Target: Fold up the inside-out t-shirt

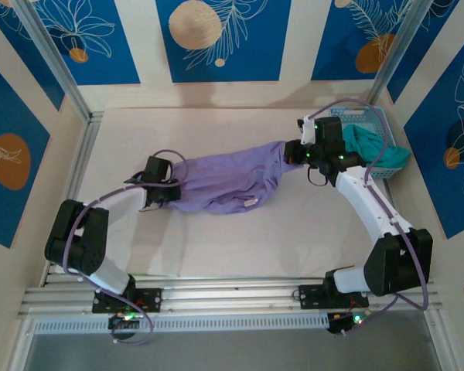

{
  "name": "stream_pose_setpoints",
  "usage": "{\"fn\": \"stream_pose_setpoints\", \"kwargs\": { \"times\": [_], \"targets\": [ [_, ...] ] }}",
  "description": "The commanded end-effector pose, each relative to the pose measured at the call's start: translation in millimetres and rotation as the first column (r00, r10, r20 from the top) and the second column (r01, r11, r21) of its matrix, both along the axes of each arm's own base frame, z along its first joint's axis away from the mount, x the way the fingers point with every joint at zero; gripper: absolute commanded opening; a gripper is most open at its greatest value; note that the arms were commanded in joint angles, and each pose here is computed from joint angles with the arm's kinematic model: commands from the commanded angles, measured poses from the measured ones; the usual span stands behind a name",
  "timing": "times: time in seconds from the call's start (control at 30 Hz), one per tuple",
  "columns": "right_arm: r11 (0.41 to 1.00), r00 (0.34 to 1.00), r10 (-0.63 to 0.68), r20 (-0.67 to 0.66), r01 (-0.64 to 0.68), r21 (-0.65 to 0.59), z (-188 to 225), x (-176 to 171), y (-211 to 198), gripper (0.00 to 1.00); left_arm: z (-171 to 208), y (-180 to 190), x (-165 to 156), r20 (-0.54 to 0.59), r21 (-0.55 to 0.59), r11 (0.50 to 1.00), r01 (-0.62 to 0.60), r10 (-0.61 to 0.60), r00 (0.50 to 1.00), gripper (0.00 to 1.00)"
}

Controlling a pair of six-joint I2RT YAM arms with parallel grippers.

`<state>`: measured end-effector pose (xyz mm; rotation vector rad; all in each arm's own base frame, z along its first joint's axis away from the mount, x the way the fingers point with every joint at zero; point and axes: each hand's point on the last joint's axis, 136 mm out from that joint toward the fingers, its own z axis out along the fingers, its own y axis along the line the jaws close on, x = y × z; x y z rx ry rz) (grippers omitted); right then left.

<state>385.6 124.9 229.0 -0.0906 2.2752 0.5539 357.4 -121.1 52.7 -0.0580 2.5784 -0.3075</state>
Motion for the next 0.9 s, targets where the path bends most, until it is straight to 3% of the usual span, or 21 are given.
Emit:
{"fn": "stream_pose_setpoints", "kwargs": {
  "times": [0.0, 0.13, 0.27, 0.37, 0.53, 0.73, 0.87],
  "targets": [
    [1.000, 0.999, -0.010, 0.048, 0.012, -0.024, 23, 3, -8, 0.00, 41, -5, 17, 0.127, -0.038, 0.999, -0.005, 0.009, 0.992, 0.00],
    [0.999, 0.983, -0.047, 0.178, 0.049, -0.009, 88, -2, -28, 0.00, 156, 5, 24, 0.385, -0.064, 0.998, -0.029, 0.051, 0.921, 0.00],
    [0.997, 0.926, -0.083, 0.369, 0.078, 0.029, 177, -26, -47, 0.00, 304, 20, 7, 0.651, -0.130, 0.991, -0.029, 0.108, 0.751, 0.00],
    [0.995, 0.873, -0.099, 0.477, 0.092, 0.037, 228, -48, -57, 0.00, 389, 34, -14, 0.768, -0.154, 0.987, -0.039, 0.144, 0.624, 0.00],
    [0.997, 0.826, -0.075, 0.559, 0.080, 0.016, 269, -77, -60, 0.00, 460, 44, -45, 0.843, -0.149, 0.989, -0.021, 0.138, 0.520, 0.00],
    [0.997, 0.768, -0.067, 0.637, 0.073, 0.017, 298, -111, -61, 0.00, 506, 58, -90, 0.894, -0.162, 0.987, -0.002, 0.147, 0.423, 0.00],
    [0.998, 0.735, -0.059, 0.676, 0.063, 0.019, 314, -132, -60, 0.00, 516, 53, -105, 0.899, -0.161, 0.986, 0.053, 0.124, 0.419, 0.00]
  ]
}}
